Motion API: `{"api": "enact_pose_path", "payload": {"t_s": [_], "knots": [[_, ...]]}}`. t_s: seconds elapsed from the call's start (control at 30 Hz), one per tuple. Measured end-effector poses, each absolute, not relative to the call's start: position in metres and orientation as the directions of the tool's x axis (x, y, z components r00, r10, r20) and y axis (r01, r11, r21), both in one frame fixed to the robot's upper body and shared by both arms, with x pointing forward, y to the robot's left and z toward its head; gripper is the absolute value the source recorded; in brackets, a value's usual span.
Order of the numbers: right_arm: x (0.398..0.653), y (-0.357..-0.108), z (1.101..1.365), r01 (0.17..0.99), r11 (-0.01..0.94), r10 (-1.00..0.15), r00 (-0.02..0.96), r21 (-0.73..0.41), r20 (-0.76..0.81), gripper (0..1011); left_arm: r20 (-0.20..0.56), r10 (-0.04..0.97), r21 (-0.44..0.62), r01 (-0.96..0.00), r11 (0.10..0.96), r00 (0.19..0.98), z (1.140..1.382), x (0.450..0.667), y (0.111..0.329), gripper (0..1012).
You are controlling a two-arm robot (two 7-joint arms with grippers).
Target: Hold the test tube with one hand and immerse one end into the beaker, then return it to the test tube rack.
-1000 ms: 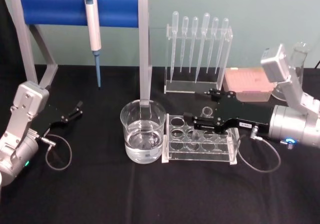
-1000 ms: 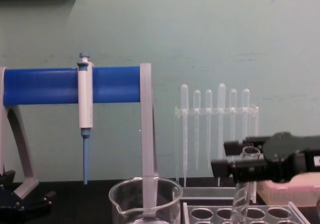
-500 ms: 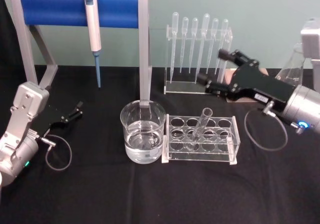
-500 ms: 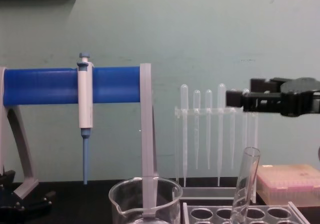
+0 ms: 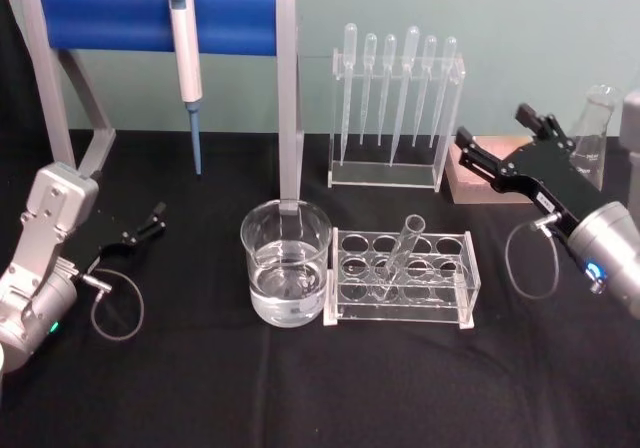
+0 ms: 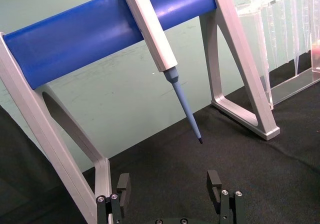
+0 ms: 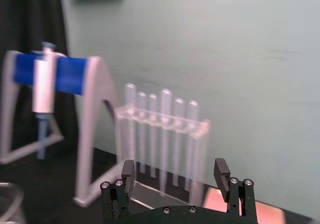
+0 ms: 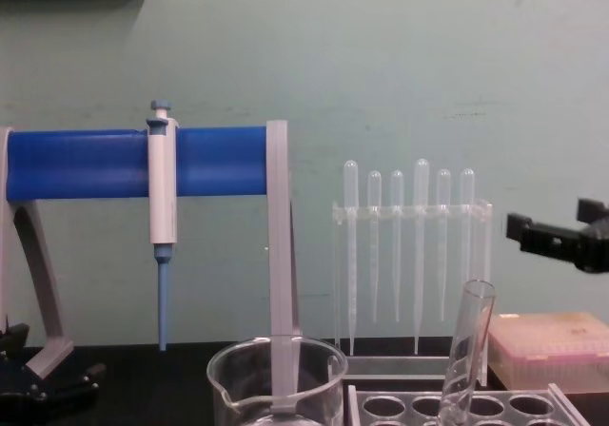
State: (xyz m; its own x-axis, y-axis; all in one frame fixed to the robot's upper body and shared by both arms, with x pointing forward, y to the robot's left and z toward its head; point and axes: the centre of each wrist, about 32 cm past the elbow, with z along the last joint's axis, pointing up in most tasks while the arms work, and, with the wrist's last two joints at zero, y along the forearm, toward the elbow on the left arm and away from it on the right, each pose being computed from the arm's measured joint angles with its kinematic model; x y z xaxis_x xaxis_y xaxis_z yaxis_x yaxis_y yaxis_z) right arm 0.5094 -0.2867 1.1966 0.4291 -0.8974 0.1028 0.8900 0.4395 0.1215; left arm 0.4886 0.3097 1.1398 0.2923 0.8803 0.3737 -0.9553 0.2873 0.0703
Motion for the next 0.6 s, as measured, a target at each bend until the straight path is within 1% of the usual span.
{"api": "enact_pose_path", "payload": {"t_s": [0.1, 0.27, 0.6], "knots": [[0.509, -0.283, 1.187, 0.913, 0.392, -0.918, 0.38, 0.114, 0.109, 1003, 0.374, 0.88, 0.07, -0.955, 0.287, 0.292, 1.14, 0.489, 0.31, 1000], [0.508, -0.28, 1.179, 0.928, 0.359, -0.931, 0.347, 0.104, 0.116, 1002, 0.374, 0.88, 0.07, -0.955, 0.287, 0.292, 1.14, 0.489, 0.31, 1000], [0.509, -0.28, 1.178, 0.928, 0.359, -0.93, 0.348, 0.1, 0.117, 1002, 0.374, 0.88, 0.07, -0.955, 0.287, 0.292, 1.14, 0.489, 0.31, 1000]]}}
